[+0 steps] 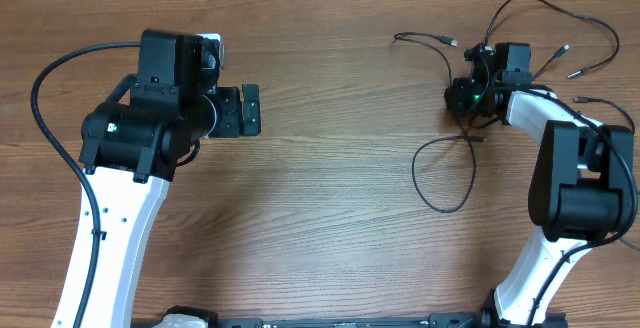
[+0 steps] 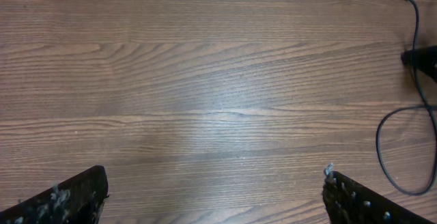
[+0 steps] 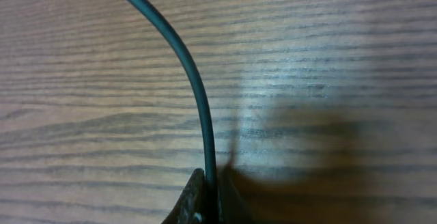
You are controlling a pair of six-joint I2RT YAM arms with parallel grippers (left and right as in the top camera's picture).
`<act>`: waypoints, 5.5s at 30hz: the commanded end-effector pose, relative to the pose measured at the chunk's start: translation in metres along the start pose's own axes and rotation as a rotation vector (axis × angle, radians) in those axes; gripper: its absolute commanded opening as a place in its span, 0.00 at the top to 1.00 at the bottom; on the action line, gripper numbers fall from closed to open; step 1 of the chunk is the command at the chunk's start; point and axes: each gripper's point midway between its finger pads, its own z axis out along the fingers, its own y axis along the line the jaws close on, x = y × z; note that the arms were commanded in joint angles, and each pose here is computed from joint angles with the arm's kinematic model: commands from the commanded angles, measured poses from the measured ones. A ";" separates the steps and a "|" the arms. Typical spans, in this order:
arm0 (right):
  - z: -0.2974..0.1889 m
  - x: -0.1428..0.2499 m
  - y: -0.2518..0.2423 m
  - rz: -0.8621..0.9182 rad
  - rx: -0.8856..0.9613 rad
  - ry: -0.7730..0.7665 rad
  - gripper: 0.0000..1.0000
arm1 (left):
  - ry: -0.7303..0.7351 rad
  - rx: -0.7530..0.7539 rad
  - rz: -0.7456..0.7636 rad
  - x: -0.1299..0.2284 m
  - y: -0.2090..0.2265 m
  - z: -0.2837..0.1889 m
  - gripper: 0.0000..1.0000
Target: Untangle cables
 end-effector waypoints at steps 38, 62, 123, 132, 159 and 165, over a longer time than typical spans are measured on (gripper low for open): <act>-0.577 -0.076 -0.062 0.529 0.881 -0.818 0.96 | -0.010 -0.007 0.020 -0.004 0.001 -0.001 0.00; -0.557 0.020 -0.226 0.997 0.917 -0.590 0.96 | -0.010 -0.007 0.019 -0.004 0.001 -0.001 0.00; -0.301 -0.035 -0.009 0.349 -0.023 0.162 0.00 | -0.010 -0.007 0.020 -0.004 0.001 -0.001 0.00; -0.257 -0.027 0.107 0.024 -0.081 0.303 0.00 | -0.010 -0.007 0.019 -0.004 0.001 -0.001 0.00; -0.234 -0.039 0.180 -0.194 -0.160 0.233 0.00 | -0.010 -0.007 0.020 -0.004 0.001 0.000 0.01; -0.234 -0.039 0.180 -0.194 -0.160 0.233 0.00 | -0.010 -0.007 0.019 -0.004 0.001 0.000 0.01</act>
